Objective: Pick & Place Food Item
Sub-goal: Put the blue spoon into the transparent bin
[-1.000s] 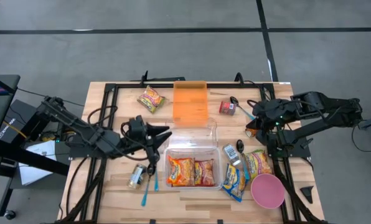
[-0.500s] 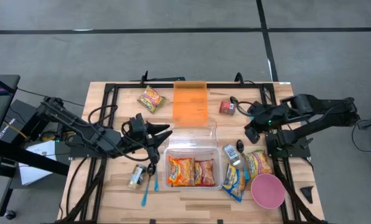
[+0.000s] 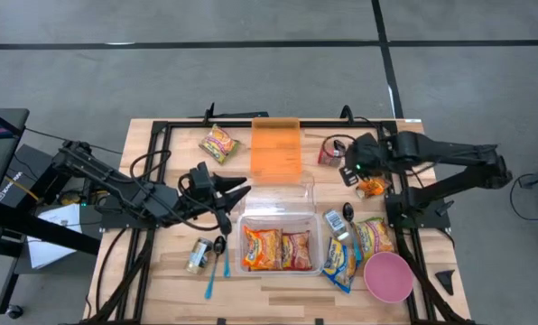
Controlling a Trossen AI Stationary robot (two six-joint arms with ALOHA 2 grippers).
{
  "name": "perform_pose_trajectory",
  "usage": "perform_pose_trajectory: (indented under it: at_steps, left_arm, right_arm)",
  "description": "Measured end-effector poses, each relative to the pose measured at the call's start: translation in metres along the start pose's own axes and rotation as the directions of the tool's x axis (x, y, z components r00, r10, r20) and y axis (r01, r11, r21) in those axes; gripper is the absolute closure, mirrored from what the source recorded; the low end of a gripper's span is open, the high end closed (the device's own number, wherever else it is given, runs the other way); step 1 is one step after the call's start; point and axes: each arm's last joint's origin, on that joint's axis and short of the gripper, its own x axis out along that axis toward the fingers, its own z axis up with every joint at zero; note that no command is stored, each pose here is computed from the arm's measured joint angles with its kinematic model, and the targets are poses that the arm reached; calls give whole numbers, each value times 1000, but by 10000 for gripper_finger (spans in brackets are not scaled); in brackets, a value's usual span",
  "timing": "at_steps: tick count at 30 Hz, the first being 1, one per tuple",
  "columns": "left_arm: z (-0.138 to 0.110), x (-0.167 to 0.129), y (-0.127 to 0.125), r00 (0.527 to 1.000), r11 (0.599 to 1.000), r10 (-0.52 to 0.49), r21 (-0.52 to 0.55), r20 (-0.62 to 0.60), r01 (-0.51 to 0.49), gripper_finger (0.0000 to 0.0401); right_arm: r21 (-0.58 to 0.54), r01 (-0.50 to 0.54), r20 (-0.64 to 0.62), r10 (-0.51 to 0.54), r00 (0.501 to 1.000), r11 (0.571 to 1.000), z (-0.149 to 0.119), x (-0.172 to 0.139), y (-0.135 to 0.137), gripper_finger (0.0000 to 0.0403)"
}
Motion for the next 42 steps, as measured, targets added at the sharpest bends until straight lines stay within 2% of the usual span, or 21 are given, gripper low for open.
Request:
perform_pose_trajectory:
  at_steps: [3,7,11,13,19,25,32,36,42]
  left_arm:
    - [0,0,0,1000,999,0,35,0,0,288]
    - [2,4,3,1000,999,15,37,10,-15,288]
    - [3,8,7,999,999,38,18,16,-38,288]
    - [3,11,10,999,999,50,19,18,-51,288]
    - [5,18,17,996,996,88,15,27,-88,288]
    - [6,21,20,994,994,108,6,32,-108,288]
    - [7,25,25,991,991,131,5,38,-131,288]
    - [9,29,29,988,989,151,3,43,-151,288]
    - [11,32,32,986,987,158,-14,57,-158,288]
  right_arm:
    - [-34,51,-39,-53,998,998,14,11,-9,386]
    - [-77,-24,-75,19,997,997,40,24,-23,351]
    - [-94,-34,-14,33,999,995,68,38,-40,311]
    - [-115,-42,-29,39,999,992,78,48,-49,294]
    - [-186,-7,-131,-18,991,983,97,82,-64,271]
    - [-187,-109,-246,60,967,976,86,128,-72,279]
    - [-140,-207,-361,145,921,968,46,178,-82,286]
    - [-162,-227,-331,164,929,960,38,192,-82,287]
    - [-202,-235,-215,191,958,951,44,200,-82,287]
